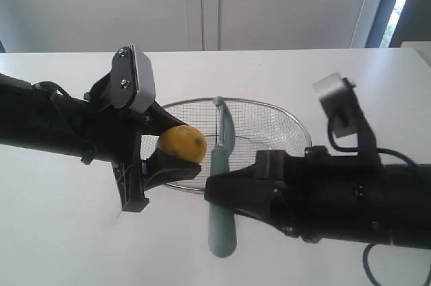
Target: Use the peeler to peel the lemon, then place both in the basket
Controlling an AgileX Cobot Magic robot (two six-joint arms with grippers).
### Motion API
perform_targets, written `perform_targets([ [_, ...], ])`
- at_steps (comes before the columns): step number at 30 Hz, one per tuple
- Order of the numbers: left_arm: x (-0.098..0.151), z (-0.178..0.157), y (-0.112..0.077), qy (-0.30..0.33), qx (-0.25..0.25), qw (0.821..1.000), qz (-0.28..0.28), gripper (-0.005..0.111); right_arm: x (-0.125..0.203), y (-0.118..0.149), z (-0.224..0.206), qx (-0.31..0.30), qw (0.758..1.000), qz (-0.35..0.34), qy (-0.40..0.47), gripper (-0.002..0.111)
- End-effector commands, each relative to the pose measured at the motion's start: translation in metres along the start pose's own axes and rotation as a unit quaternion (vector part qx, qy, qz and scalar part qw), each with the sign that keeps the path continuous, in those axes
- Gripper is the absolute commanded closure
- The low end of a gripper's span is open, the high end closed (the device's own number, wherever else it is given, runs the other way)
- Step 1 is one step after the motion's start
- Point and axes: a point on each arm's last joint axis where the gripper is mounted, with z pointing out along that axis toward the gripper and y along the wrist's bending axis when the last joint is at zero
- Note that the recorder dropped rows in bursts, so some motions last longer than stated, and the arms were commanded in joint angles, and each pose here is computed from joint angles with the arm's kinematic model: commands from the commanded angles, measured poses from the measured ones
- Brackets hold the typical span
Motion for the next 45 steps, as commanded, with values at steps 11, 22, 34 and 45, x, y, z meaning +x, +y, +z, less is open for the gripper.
perform_targets([
  [11, -0.004, 0.000, -0.002, -0.015, 0.005, 1.000, 0.018, 0.106, 0.022, 0.033, -0.069, 0.037, 0.976, -0.207, -0.066, 0.108],
  [22, -0.004, 0.000, -0.003, -0.014, 0.006, 1.000, 0.009, 0.106, 0.031, -0.007, -0.079, 0.181, 0.974, -0.102, -0.093, 0.108],
  [34, -0.004, 0.000, -0.003, -0.015, 0.007, 1.000, 0.009, 0.106, 0.029, -0.053, -0.053, 0.247, 0.963, -0.003, -0.109, 0.108],
  [45, -0.005, 0.000, -0.003, -0.017, 0.011, 1.000, 0.009, 0.106, 0.000, -0.057, -0.008, 0.281, 0.959, 0.008, -0.024, 0.108],
])
